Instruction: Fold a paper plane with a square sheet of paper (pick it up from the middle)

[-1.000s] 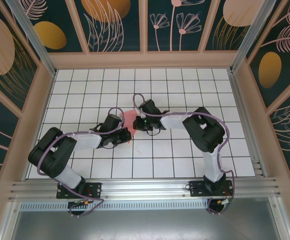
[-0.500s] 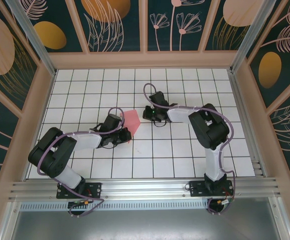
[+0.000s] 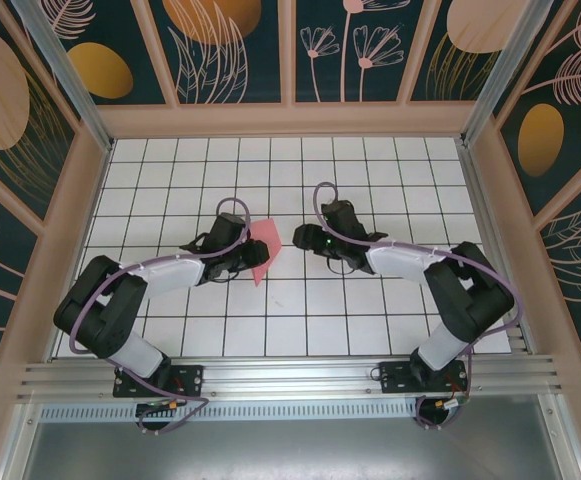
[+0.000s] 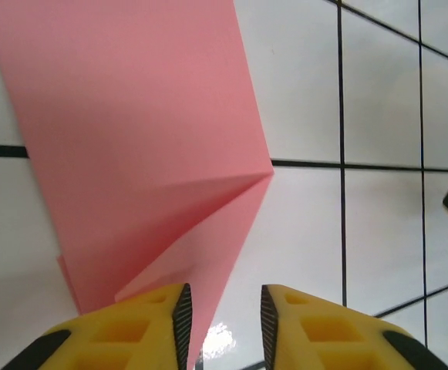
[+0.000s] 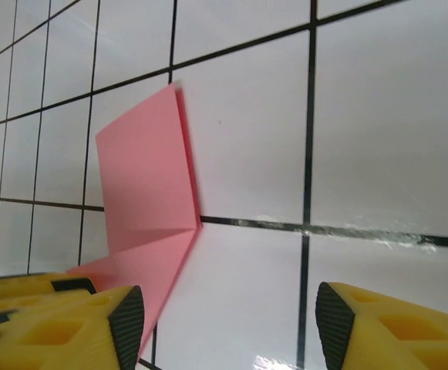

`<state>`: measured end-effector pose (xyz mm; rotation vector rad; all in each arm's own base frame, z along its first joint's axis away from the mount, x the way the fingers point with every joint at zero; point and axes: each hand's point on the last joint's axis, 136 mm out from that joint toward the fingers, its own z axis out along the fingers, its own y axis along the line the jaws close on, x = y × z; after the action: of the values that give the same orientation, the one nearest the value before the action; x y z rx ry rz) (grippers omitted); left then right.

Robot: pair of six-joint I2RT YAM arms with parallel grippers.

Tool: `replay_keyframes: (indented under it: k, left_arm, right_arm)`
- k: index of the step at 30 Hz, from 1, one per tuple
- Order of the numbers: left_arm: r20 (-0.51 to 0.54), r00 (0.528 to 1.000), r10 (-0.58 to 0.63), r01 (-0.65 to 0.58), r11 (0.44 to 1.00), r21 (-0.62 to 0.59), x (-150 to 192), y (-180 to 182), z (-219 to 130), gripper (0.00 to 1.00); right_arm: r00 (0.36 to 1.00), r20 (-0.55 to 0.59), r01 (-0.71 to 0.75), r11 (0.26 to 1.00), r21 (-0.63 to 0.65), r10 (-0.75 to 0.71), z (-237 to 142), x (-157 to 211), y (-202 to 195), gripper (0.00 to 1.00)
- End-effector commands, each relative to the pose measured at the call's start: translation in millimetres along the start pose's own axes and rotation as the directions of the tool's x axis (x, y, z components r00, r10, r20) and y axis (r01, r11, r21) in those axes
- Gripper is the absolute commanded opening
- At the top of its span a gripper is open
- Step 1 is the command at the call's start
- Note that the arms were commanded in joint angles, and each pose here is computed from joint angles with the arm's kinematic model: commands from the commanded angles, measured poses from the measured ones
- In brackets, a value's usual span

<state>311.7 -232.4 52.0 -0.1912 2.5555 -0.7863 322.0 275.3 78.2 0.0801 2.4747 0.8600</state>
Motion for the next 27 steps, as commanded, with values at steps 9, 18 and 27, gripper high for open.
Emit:
replay_keyframes:
  k: [9,18,27]
  left_arm:
    - [0.099,0.995,-0.007,0.019,0.994,-0.111,-23.0,13.1,-1.4,0.36]
    - [0.103,0.995,-0.006,0.024,0.984,-0.179,-18.1,32.2,2.9,0.28]
    - [0.089,0.996,-0.002,0.021,0.977,-0.212,-12.8,43.9,9.0,0.23]
  right_arm:
    - [0.995,-0.08,-0.067,0.983,-0.17,0.054,4.5,22.4,28.3,0.73]
    - [0.984,-0.168,-0.091,0.975,-0.201,0.057,37.9,34.1,50.2,0.63]
    - [0.979,-0.194,-0.102,0.974,-0.204,0.062,58.4,32.2,53.7,0.52]
